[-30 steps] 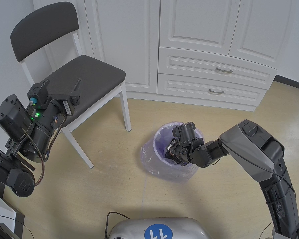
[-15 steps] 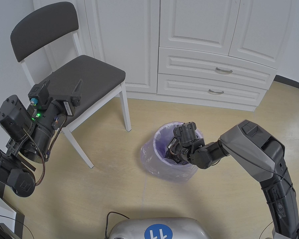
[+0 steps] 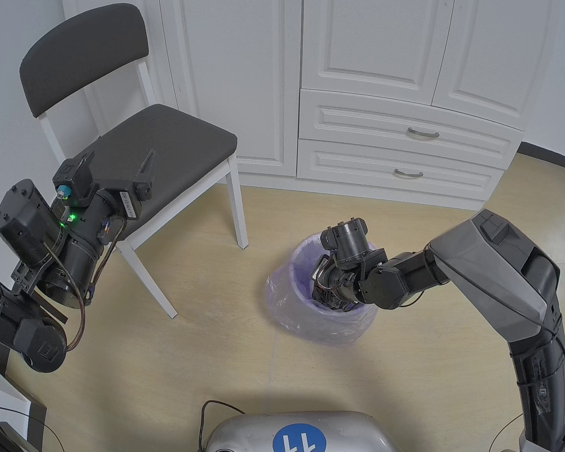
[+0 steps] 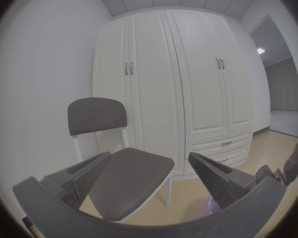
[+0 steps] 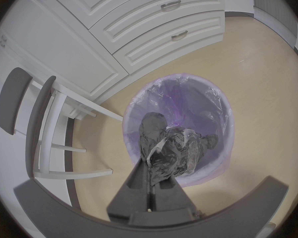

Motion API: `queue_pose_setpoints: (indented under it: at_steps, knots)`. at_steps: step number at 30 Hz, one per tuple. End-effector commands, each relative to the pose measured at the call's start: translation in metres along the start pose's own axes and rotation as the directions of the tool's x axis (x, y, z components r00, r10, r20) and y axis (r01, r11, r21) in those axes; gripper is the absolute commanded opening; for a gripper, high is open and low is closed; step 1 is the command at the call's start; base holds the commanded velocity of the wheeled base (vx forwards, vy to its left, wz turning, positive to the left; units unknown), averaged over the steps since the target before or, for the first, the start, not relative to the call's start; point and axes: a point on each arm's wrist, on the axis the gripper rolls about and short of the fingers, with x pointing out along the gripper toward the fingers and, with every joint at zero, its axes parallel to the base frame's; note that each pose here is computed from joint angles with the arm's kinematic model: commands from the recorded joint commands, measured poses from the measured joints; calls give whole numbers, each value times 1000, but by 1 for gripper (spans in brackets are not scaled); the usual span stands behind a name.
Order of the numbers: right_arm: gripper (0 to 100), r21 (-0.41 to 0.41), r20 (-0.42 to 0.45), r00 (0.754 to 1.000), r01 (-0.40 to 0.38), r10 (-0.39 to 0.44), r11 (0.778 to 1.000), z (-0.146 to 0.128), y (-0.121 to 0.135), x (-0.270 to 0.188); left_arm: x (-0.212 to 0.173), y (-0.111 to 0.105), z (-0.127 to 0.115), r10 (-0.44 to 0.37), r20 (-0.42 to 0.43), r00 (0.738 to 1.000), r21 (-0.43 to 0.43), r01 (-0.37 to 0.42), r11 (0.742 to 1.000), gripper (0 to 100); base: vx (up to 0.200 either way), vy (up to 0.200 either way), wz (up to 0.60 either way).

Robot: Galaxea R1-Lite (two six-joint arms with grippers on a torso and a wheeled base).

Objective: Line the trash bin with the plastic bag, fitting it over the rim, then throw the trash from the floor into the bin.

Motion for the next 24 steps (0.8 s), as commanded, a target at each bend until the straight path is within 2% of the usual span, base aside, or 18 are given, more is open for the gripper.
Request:
queue_pose_setpoints:
  at_steps: [1,7,15,24]
  knots:
    - [0,-5,-18,1000,5,-5,1000,-10,-2,11,0,0,1,2,3,1000,-1,-2,1000,100,0,0,0]
    - [0,10,-67,998,5,-4,1000,-19,-10,25,0,0,-1,1,0,1000,0,-1,1000,100,0,0,0]
    - [0,54,-30,999,18,-16,998,6,-24,38,0,0,-1,1,-2,1000,2,-1,1000,100,0,0,0]
    - [0,66,-24,999,41,-39,997,7,-35,52,0,-1,-1,-1,-3,1000,2,1,1000,100,0,0,0]
